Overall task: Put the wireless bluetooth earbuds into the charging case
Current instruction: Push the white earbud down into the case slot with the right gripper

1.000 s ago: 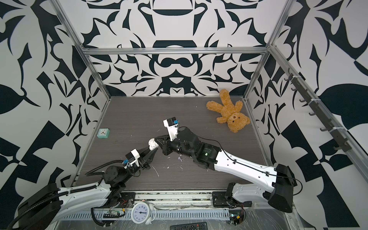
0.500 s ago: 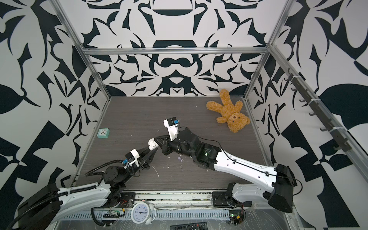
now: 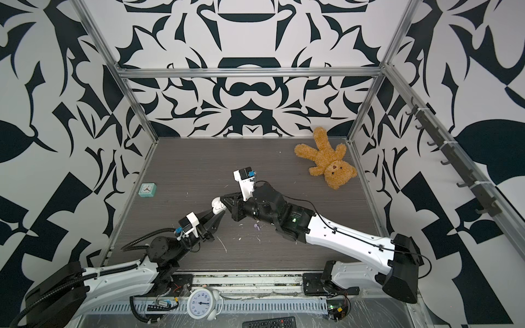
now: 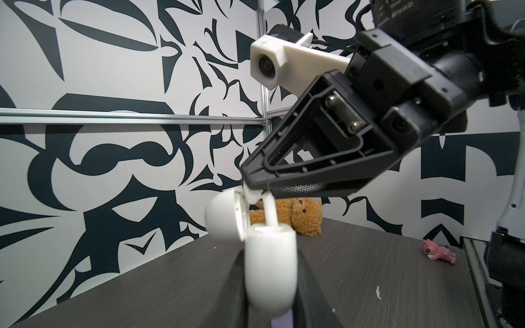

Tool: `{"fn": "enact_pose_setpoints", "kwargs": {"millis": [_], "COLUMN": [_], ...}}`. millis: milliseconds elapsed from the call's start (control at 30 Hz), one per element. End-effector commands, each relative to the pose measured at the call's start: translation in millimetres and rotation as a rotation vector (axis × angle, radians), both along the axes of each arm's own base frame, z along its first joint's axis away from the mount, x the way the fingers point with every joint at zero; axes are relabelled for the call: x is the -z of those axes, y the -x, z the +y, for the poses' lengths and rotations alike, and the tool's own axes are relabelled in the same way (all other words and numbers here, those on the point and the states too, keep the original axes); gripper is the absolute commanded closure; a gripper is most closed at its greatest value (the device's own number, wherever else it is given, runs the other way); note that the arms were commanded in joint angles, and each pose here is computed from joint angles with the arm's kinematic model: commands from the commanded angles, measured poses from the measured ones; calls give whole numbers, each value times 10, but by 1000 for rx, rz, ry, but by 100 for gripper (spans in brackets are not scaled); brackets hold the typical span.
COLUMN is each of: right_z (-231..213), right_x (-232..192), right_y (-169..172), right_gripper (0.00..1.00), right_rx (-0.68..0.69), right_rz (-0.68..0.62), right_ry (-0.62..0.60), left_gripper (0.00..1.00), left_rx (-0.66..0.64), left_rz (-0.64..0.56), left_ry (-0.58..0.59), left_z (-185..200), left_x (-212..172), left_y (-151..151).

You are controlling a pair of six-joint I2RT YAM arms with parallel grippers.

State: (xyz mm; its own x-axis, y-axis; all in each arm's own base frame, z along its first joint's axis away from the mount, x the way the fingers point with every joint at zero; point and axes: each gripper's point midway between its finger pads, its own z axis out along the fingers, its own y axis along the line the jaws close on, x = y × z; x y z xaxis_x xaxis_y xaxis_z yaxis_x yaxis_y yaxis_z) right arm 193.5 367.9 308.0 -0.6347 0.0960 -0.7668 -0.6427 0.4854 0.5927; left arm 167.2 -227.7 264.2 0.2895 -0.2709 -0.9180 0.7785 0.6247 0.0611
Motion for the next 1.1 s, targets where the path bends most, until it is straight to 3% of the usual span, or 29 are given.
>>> {"fn": "enact_pose_setpoints", "kwargs": {"millis": [0, 900, 1067], "right_z": [-53, -68, -88], "right_x": [-180, -9, 24], "right_y": [46, 93, 91], "right_gripper": [86, 87, 78], "right_rx": [-2, -6, 0], "right_rz": [-19, 12, 17], "right_ry": [-49, -9, -2], "left_gripper": [100, 100, 100], "left_rx": [-5, -4, -5], "left_rz": [-30, -43, -46], "left_ry": [55, 52, 53], "left_z": [49, 39, 40], "left_x": [-154, -177, -187], "left_y": [24, 29, 31]}}
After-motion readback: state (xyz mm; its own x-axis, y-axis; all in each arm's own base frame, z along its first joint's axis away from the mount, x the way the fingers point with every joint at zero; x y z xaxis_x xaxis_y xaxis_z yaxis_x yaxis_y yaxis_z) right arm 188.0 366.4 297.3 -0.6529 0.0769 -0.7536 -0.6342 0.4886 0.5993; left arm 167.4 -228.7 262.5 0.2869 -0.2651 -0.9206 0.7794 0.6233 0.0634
